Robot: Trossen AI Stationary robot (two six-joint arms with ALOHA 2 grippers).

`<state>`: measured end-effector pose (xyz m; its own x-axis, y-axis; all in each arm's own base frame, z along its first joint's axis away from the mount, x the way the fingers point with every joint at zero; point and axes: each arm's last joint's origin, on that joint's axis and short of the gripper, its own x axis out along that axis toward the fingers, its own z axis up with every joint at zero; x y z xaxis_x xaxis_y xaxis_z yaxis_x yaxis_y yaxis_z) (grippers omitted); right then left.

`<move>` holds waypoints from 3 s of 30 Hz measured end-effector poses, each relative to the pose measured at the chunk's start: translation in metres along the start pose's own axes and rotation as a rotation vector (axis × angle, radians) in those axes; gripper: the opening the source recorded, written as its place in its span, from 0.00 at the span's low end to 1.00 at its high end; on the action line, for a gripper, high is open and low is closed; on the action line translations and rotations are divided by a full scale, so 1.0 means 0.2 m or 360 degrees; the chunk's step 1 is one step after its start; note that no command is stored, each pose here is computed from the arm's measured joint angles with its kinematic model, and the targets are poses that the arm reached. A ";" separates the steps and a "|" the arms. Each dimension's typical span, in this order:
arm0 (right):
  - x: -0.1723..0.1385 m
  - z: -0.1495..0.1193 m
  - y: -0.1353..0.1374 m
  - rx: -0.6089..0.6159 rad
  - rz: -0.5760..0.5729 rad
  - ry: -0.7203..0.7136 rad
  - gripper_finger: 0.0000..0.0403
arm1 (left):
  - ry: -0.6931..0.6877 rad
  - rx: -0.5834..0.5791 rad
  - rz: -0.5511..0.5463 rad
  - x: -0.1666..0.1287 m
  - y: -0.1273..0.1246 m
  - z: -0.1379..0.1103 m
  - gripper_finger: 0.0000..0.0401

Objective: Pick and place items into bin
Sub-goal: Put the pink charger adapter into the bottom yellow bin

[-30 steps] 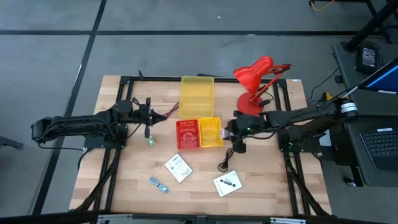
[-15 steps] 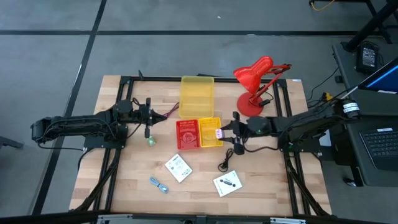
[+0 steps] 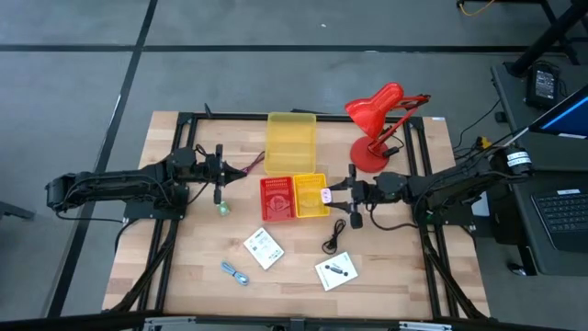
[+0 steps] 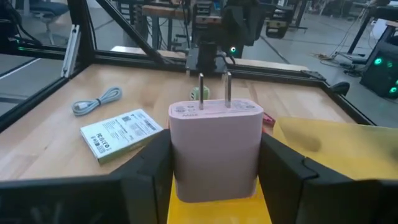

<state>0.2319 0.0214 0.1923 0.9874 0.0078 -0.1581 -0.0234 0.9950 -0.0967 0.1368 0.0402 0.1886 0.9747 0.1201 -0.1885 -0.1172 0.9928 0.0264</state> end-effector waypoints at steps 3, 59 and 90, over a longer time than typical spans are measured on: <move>0.00 0.00 0.00 0.0000 -0.0001 -0.0023 0.42 | 0.0000 0.0000 0.0000 0.00 0.00 0.00 0.01; 0.36 0.13 -0.05 0.0132 -0.0393 0.0738 0.41 | 0.0007 -0.0069 -0.0003 0.00 0.00 0.00 0.01; 0.47 -0.02 -0.05 0.0139 -0.0409 0.1019 0.43 | 0.0008 -0.0073 -0.0005 0.00 0.00 0.00 0.01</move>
<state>0.3245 0.0111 0.1750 0.6727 -0.2625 -0.6917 0.2379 0.9620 -0.1338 0.1367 0.0401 0.1882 0.9741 0.1171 -0.1932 -0.1231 0.9922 -0.0192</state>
